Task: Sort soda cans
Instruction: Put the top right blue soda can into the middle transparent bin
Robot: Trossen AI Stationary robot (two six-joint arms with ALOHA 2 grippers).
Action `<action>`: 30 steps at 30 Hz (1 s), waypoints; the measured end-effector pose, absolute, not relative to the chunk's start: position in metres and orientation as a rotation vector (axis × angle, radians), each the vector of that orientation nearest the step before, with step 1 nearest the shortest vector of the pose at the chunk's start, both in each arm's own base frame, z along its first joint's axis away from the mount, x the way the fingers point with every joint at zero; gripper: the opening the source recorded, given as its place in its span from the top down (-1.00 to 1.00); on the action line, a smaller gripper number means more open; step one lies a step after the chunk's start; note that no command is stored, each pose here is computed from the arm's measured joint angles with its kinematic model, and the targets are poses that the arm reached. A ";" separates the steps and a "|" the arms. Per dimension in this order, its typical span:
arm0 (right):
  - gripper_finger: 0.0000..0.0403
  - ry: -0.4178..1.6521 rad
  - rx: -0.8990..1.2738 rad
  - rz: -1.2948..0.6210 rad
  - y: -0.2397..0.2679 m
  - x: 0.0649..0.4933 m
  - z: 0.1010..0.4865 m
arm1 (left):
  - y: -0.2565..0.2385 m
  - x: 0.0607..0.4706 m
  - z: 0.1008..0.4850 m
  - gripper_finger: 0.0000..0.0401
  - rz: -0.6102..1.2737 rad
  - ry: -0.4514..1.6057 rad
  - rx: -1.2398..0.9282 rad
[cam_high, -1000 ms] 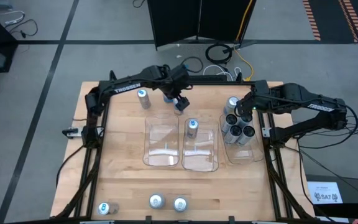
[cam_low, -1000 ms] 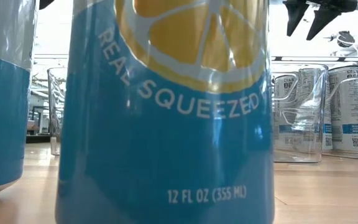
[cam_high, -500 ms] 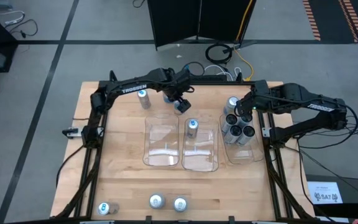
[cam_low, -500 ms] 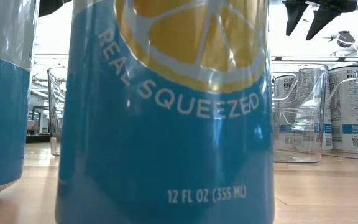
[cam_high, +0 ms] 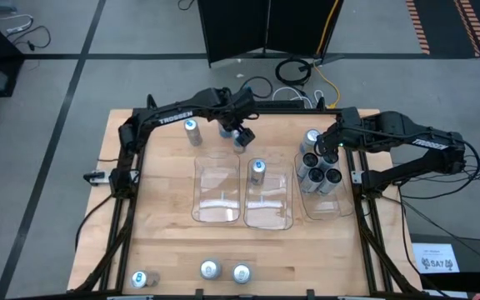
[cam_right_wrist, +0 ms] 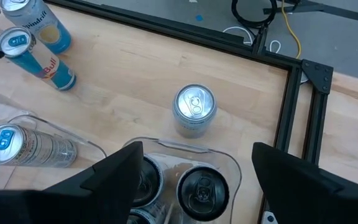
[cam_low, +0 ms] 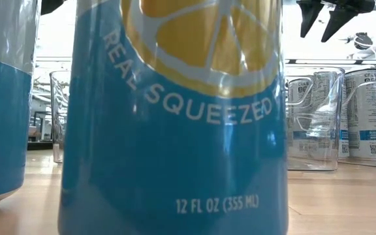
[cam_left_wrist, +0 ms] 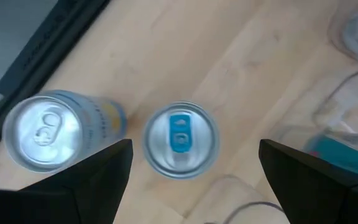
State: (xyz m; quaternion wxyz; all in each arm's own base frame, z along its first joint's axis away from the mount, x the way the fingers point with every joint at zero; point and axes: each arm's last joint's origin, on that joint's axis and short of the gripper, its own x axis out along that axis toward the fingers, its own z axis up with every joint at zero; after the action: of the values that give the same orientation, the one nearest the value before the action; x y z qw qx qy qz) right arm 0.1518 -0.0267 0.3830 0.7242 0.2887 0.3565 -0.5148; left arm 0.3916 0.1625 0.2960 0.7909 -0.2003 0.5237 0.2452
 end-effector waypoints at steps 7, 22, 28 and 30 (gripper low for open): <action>-0.46 0.787 0.636 -1.135 -0.027 0.152 0.383 | 0.173 0.391 0.283 -0.79 0.548 1.166 -0.442; -0.46 0.777 0.646 -1.137 -0.027 0.152 0.383 | 0.173 0.405 0.253 -0.64 0.512 1.233 -0.478; -0.46 0.776 0.647 -1.137 -0.027 0.153 0.383 | 0.172 0.401 0.252 -0.23 0.515 1.268 -0.484; -0.46 0.776 0.647 -1.137 -0.027 0.152 0.383 | 0.171 0.400 0.252 -0.20 0.515 1.279 -0.485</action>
State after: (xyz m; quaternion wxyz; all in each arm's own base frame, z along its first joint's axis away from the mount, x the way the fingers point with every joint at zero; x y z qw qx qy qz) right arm 0.1525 -0.0268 0.3832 0.7244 0.2932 0.3518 -0.5153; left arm 0.4004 0.1713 0.2522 0.7446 -0.2214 0.5842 0.2352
